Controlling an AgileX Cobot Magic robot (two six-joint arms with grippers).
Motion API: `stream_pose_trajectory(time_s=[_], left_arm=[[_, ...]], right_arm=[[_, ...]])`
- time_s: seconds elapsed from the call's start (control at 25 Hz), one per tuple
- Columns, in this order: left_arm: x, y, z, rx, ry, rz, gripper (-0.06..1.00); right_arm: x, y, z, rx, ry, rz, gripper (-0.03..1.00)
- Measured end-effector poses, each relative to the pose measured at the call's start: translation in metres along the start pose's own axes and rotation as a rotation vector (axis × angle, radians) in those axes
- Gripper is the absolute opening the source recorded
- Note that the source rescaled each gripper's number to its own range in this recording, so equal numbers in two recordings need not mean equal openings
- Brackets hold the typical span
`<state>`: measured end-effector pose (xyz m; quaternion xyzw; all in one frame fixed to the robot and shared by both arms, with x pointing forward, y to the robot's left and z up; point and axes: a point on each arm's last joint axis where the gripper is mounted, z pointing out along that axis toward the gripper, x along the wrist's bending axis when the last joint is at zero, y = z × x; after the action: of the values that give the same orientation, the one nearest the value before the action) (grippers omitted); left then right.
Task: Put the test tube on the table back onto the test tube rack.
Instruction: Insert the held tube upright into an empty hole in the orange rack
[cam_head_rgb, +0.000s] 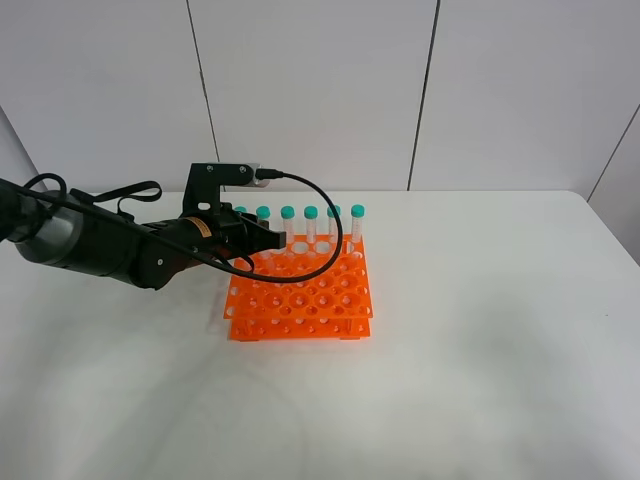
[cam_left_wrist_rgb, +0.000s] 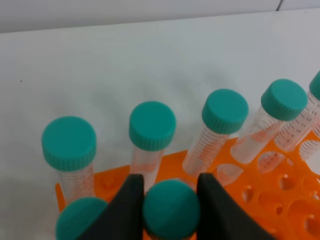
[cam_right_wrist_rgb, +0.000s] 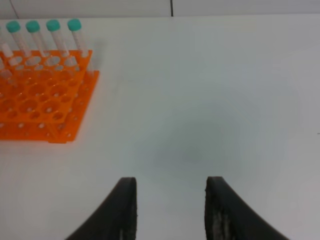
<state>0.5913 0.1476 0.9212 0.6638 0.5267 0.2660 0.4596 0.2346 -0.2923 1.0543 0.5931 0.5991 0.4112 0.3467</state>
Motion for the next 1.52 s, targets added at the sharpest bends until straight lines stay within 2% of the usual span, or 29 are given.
stream_pose_trajectory(time_s=[1.52], left_arm=[[-0.0024, 0.006, 0.0042, 0.016, -0.01, 0.021, 0.0]], right_arm=[[0.0, 0.0, 0.0, 0.0, 0.0, 0.0, 0.85]])
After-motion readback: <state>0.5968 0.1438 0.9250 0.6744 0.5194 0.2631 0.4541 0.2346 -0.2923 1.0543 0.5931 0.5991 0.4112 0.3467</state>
